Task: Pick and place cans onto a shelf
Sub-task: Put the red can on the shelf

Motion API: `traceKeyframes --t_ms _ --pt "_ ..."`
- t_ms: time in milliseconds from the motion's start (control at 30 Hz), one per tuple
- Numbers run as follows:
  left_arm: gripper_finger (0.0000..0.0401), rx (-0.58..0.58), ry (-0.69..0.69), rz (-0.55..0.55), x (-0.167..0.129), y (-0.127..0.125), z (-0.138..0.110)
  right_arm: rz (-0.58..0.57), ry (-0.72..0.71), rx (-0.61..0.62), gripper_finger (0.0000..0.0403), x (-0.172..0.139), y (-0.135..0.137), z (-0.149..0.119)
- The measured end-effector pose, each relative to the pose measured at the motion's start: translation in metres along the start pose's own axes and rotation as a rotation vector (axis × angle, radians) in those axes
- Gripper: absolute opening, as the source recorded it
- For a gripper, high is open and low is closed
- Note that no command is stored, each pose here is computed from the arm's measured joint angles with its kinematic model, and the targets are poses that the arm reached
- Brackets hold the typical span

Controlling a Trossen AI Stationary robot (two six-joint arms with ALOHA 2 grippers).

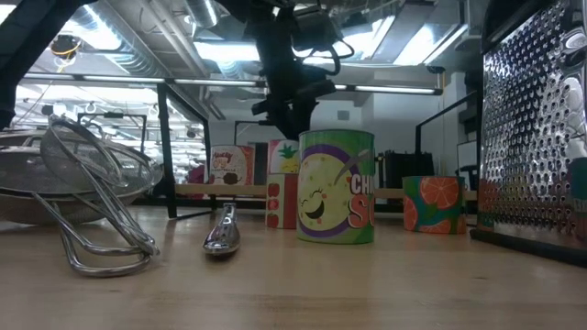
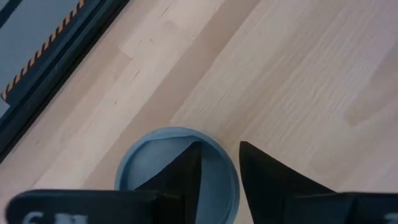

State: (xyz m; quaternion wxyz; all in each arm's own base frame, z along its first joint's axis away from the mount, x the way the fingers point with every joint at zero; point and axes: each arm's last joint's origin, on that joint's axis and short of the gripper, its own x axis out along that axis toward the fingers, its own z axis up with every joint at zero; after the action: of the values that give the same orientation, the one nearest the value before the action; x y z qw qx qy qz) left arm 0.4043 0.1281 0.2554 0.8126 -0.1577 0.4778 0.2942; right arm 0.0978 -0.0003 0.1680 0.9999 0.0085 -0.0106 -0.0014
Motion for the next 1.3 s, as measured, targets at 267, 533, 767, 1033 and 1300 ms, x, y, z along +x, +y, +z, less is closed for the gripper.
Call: traceKeyframes --t_ms 267,533,767,1033,1300 --pt "0.0022 0.003 0.011 -0.009 -0.001 0.000 -0.001 0.000 0.000 0.000 0.0045 0.000 0.000 0.000" --pt "0.0005 0.108 0.023 -0.040 -0.005 0.000 -0.002 0.000 0.000 0.000 0.0045 0.000 0.000 0.000" --pt "0.0003 0.285 0.048 -0.119 -0.014 0.001 -0.004 0.000 -0.001 0.000 0.0045 0.000 0.000 0.000" --pt "0.0003 0.418 0.049 -0.147 -0.018 0.001 -0.005 0.000 -0.001 0.000 0.0045 0.000 0.000 0.000" --pt "0.0008 0.425 0.049 -0.144 -0.018 0.001 -0.005 0.000 -0.001 0.000 0.0045 0.000 0.000 0.000"
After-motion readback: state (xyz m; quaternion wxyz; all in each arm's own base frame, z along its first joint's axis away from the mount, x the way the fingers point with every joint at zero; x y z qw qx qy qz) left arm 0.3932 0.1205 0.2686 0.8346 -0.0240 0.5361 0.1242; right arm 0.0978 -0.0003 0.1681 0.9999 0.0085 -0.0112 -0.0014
